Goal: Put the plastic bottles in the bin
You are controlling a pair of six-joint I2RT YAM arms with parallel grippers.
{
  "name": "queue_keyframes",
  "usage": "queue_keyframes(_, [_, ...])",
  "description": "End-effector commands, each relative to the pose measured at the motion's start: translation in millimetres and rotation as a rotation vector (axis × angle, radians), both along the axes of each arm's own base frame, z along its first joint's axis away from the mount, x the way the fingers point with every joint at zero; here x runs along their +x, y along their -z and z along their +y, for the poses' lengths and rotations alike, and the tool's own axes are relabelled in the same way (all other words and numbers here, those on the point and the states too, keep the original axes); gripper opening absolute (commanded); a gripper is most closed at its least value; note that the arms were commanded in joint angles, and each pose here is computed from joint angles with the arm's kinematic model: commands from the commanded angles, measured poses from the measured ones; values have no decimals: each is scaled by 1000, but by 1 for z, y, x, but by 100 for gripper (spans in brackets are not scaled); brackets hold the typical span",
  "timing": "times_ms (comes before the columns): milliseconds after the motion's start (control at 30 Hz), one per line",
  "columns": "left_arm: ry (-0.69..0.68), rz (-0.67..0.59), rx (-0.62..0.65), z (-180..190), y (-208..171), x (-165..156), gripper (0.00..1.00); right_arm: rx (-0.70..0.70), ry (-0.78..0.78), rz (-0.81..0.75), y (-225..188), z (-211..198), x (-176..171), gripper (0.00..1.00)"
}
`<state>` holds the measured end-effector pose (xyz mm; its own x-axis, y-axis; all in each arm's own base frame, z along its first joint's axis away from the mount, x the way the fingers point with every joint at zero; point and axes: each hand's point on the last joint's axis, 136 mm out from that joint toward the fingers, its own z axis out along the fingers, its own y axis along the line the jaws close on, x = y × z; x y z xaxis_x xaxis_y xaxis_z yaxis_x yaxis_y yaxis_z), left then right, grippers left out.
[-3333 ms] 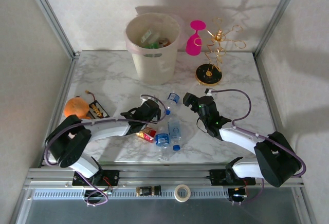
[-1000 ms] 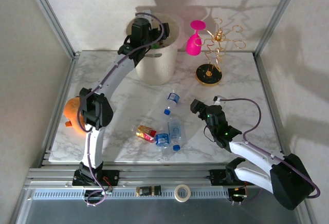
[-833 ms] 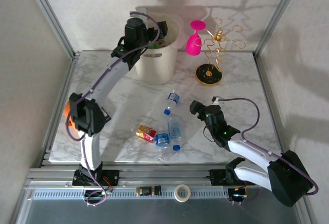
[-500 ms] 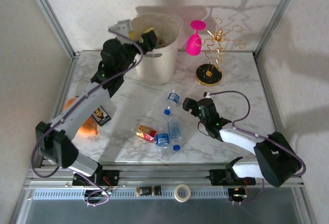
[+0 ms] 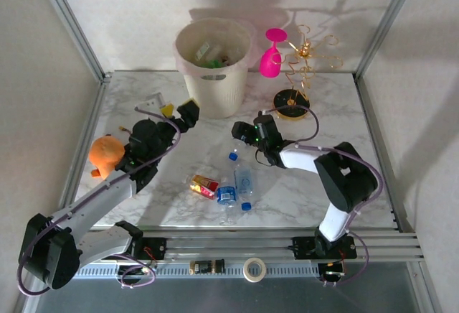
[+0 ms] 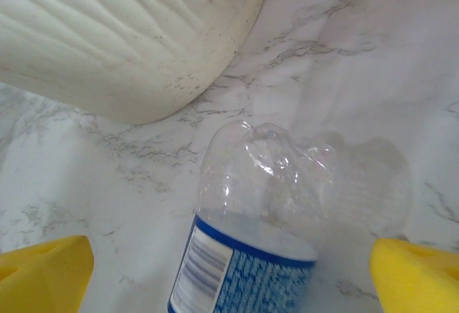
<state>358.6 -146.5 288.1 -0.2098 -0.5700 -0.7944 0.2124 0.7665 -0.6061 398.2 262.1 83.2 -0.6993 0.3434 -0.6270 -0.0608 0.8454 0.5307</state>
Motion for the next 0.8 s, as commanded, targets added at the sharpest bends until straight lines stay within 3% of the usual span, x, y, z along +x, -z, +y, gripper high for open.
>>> queue_keyframes(0, [-46,54,-76,11,25,-10,100,-13,-16,32,9,15,4,99])
queue_keyframes(200, [-88,179,-109,24,90,-26,100,-67,6,89,34,21,7,99])
queue_keyframes(400, [-123,211,-86,32,109,-30,100,-88,19,107,44,28,6,97])
queue_keyframes(767, [-156,188,-94,39,105,-31,100,-66,20,91,41,30,5,60])
